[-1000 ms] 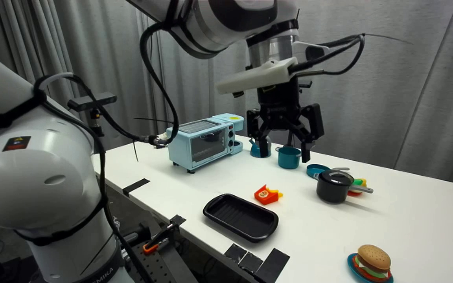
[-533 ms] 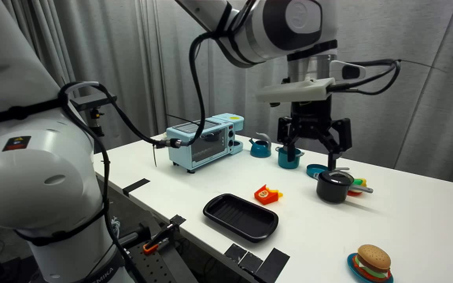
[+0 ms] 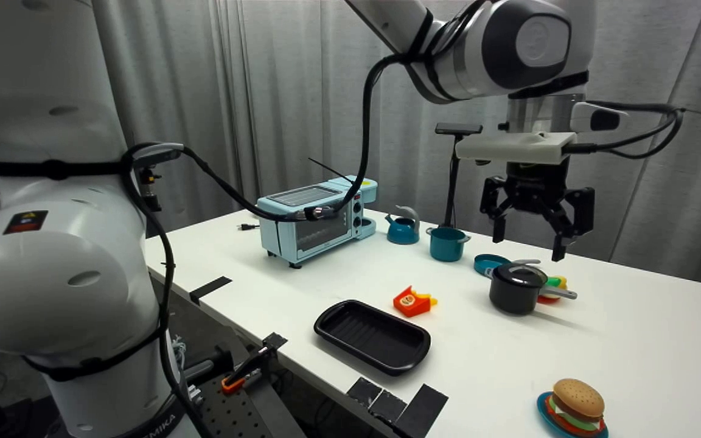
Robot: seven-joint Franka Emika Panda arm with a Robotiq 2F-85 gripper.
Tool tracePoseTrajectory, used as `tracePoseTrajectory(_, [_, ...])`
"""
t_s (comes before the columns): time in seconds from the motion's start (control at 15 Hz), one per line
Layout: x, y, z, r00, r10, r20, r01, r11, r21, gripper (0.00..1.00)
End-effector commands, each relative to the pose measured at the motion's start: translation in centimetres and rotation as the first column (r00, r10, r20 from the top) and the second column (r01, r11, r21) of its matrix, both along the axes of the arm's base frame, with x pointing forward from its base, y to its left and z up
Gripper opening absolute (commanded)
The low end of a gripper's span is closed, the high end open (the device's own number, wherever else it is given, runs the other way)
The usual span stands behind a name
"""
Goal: Remove the lid from the pot and put it on the table
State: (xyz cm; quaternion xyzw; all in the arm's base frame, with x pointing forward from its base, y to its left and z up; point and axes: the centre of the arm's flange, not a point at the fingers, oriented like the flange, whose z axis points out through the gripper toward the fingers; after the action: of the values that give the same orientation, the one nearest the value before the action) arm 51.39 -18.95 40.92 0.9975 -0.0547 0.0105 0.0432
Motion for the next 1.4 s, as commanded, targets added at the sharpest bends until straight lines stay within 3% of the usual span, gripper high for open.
tracePoseTrajectory(0.0, [0.0,0.0,-0.3,1.000,0.001,-0.005,-0.001,1.000,0.001,1.00])
tracePoseTrajectory(0.47, [-0.1,0.1,-0.3,1.000,0.001,-0.006,-0.001,1.000,0.002,1.00])
tracePoseTrajectory(0.93, [5.4,2.4,-2.4,0.998,-0.057,0.033,0.056,0.997,0.050,1.00])
tracePoseTrajectory(1.33, [11.0,-0.1,-3.0,0.986,-0.147,0.084,0.140,0.987,0.076,1.00])
